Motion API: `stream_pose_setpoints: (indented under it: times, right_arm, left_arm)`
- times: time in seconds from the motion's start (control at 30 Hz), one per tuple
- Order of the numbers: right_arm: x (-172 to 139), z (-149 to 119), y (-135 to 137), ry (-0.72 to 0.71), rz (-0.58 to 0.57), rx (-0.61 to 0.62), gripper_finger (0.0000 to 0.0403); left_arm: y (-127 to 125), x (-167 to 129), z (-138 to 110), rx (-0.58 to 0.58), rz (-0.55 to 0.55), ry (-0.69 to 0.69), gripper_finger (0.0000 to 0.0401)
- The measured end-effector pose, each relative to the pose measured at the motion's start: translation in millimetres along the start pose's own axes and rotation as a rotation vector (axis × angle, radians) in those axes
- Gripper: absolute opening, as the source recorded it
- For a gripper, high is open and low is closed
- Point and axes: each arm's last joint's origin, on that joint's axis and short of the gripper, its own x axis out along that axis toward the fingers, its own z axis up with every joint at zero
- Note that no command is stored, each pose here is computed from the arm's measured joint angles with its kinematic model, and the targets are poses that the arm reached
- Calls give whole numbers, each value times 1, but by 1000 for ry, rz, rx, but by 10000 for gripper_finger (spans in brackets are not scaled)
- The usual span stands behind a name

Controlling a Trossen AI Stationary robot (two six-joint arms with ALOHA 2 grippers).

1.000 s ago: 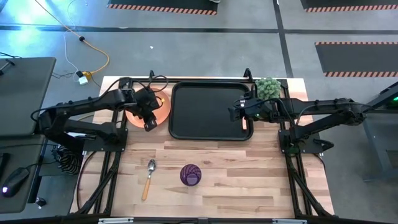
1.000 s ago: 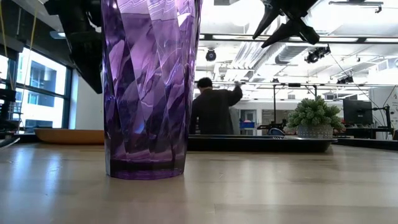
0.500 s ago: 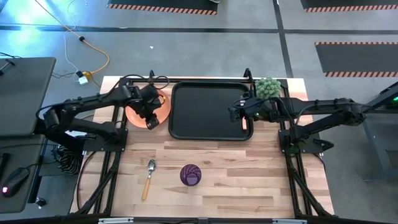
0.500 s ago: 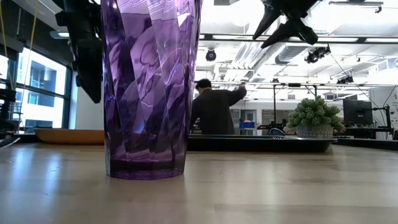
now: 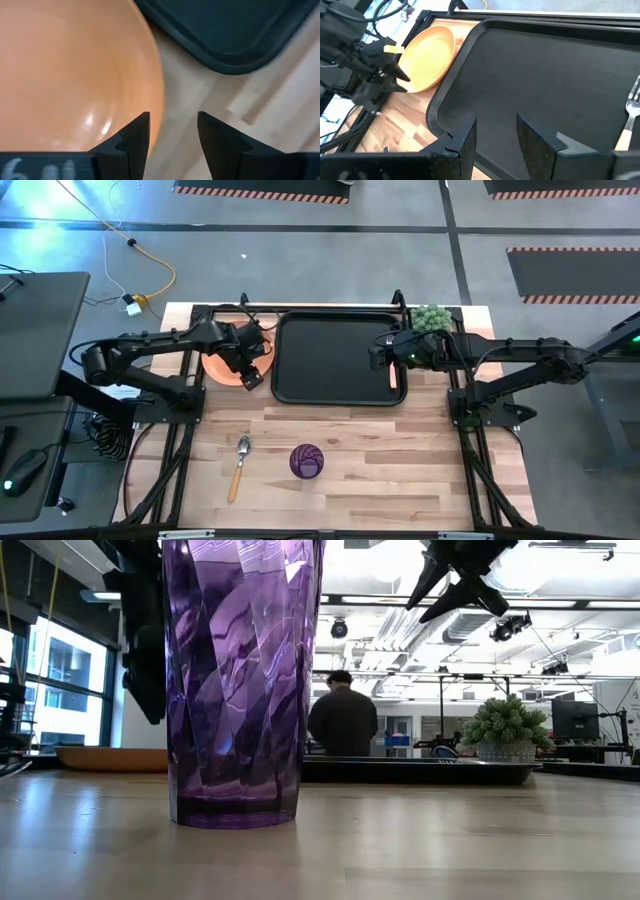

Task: Pick and place plate/cup/fork/spoon on tray
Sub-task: Put the orange plate on the black serving tray

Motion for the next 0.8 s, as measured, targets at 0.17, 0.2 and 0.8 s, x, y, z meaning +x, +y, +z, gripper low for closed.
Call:
stream_pose_setpoints:
  times: [0.17,0.2,0.8]
  right_arm:
    - [0,0,0,17,9,0,129]
    - [0,0,0,17,9,0,129]
    - [0,0,0,16,8,3,129]
  left_arm:
    - [-1,8,3,-18,30,24,155]
    - [-1,9,3,-20,29,29,154]
    - [-6,27,-5,14,45,87,147]
